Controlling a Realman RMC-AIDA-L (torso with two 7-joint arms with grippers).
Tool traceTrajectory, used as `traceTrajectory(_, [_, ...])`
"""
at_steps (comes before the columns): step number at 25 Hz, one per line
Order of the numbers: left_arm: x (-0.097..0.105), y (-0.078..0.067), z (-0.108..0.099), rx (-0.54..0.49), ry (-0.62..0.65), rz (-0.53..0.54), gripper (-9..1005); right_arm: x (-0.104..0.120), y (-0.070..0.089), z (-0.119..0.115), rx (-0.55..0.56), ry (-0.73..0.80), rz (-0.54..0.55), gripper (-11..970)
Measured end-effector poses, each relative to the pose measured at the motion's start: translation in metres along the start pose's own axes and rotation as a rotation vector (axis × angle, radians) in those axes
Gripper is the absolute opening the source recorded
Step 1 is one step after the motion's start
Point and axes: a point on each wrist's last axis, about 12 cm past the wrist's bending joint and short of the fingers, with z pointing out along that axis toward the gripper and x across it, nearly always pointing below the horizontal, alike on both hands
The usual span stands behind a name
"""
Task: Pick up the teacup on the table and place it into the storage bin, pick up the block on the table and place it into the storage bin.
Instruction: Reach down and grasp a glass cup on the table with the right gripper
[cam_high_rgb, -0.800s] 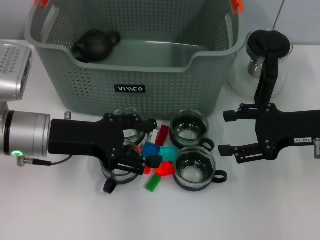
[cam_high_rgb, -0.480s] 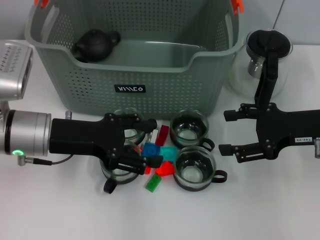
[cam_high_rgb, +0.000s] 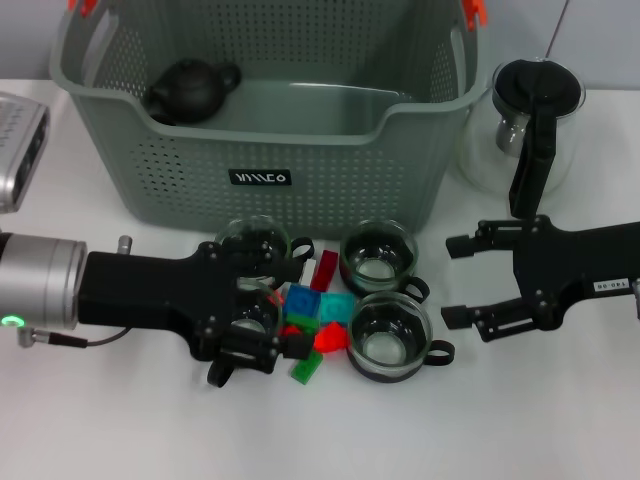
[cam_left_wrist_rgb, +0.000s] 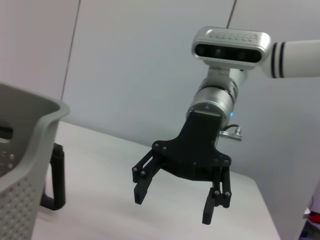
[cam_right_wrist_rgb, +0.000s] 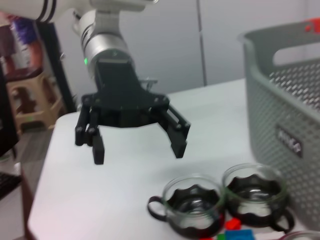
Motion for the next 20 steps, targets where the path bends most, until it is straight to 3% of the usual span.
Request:
traceTrajectory(8, [0.005,-0.01,-0.007,0.026,-0.008,-0.01,935,-0.029,-0.003,0.008,-0.102,0.164,0.013,916])
traceTrajectory(20, [0.016,-0.019,-0.019,0.008,-0.004,-0.023,935,-0.071,0.002,0.058,-0.196,0.448,-0.025,916])
